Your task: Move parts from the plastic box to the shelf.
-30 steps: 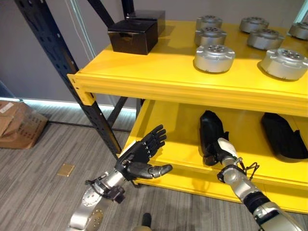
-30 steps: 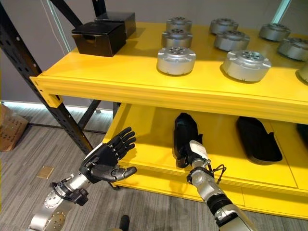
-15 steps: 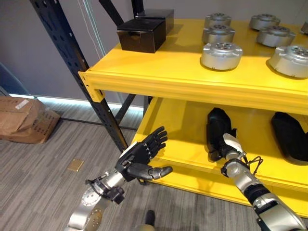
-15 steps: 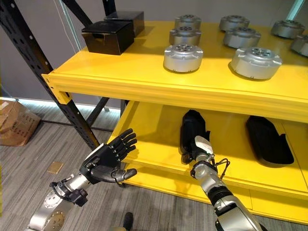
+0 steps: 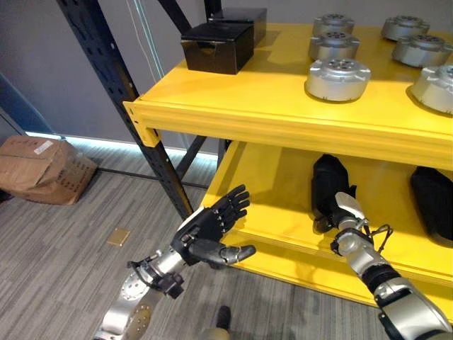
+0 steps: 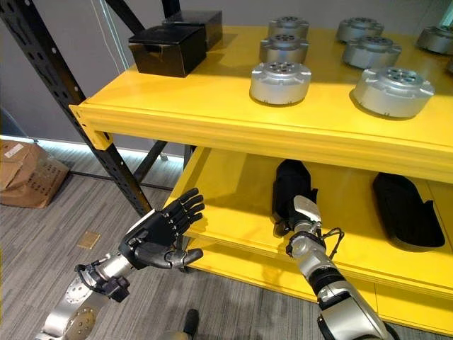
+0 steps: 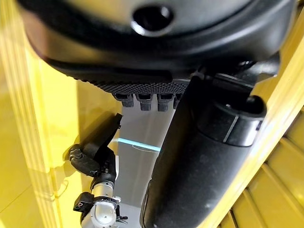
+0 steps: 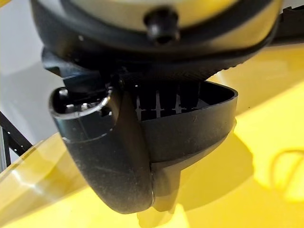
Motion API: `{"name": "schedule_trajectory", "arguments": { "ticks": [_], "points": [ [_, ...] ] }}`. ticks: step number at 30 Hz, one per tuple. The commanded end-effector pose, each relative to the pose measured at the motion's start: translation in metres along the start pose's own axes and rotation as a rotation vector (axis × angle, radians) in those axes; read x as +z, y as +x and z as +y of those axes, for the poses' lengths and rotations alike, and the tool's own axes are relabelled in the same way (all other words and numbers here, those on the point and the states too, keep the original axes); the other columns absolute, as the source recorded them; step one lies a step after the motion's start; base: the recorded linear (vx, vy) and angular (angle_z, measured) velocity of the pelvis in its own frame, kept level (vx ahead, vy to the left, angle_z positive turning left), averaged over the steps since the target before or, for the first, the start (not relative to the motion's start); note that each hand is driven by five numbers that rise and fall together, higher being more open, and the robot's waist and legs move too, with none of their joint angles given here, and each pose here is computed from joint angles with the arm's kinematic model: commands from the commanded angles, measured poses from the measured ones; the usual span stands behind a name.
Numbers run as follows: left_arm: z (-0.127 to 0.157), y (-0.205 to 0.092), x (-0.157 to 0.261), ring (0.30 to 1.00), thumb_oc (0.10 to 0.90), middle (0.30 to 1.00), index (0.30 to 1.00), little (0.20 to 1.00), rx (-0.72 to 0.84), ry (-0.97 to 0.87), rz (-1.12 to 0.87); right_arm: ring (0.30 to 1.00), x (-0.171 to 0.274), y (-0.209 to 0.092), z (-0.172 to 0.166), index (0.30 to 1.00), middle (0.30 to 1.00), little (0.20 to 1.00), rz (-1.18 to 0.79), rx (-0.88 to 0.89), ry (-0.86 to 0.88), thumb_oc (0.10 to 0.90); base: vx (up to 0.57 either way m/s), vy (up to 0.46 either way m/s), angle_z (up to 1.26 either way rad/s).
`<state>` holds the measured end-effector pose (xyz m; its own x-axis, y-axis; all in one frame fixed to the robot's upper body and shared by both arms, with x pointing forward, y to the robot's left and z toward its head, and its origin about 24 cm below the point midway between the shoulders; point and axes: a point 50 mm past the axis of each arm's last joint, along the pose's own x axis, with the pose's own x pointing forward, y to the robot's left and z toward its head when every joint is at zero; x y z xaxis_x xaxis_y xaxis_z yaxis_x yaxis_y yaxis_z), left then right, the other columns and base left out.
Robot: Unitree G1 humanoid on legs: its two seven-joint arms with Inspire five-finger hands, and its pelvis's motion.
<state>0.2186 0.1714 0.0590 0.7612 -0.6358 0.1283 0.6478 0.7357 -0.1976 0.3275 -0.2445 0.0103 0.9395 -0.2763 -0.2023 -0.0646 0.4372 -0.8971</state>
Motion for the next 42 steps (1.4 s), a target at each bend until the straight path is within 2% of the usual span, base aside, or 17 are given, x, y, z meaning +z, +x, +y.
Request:
{"name": "schedule_trajectory", "arguments": {
  "ticks": [1,21,22,23,24,29,31,42],
  "points": [
    [-0.011,0.029,0.054,1.000,0.900,1.000,1.000,1.000,-0.155,0.114,-0.231,0.300,-0.016,0.022,-0.073,0.300,0.300,0.300,0.135,-0.232,-0.112,0.400,0.01,-0.016,0.04],
    [-0.015,0.035,0.061,1.000,0.900,1.000,1.000,1.000,-0.192,0.119,-0.253,0.300,-0.043,0.020,-0.087,0.300,0.300,0.300,0.288,-0.245,-0.091,0.400,0.00,0.000,0.00],
    [-0.016,0.035,0.061,1.000,0.900,1.000,1.000,1.000,-0.193,0.118,-0.254,0.577,-0.041,0.021,-0.087,0.577,0.577,0.577,0.282,-0.239,-0.086,0.598,0.00,0.000,0.00],
    [-0.016,0.035,0.062,1.000,0.900,1.000,1.000,1.000,-0.193,0.118,-0.254,0.577,-0.041,0.021,-0.087,0.577,0.577,0.577,0.282,-0.239,-0.086,0.598,0.00,0.000,0.00],
    [-0.016,0.036,0.062,1.000,0.900,1.000,1.000,1.000,-0.194,0.119,-0.257,1.000,-0.037,0.022,-0.083,1.000,1.000,1.000,0.252,-0.202,-0.096,0.900,0.00,0.000,0.00],
    [-0.016,0.036,0.062,1.000,0.900,1.000,1.000,1.000,-0.196,0.119,-0.259,1.000,-0.034,0.022,-0.078,1.000,1.000,1.000,0.236,-0.182,-0.109,0.900,0.00,0.000,0.00],
    [-0.014,0.035,0.063,1.000,0.900,1.000,1.000,1.000,-0.197,0.124,-0.260,1.000,-0.028,0.022,-0.066,1.000,1.000,1.000,0.213,-0.071,-0.159,0.900,0.00,0.000,0.00],
    [-0.016,0.038,0.064,1.000,0.900,1.000,1.000,1.000,-0.224,0.135,-0.250,1.000,-0.040,0.014,-0.043,1.000,1.000,1.000,0.296,0.044,-0.147,0.900,0.00,0.000,0.00]
  ]
}}
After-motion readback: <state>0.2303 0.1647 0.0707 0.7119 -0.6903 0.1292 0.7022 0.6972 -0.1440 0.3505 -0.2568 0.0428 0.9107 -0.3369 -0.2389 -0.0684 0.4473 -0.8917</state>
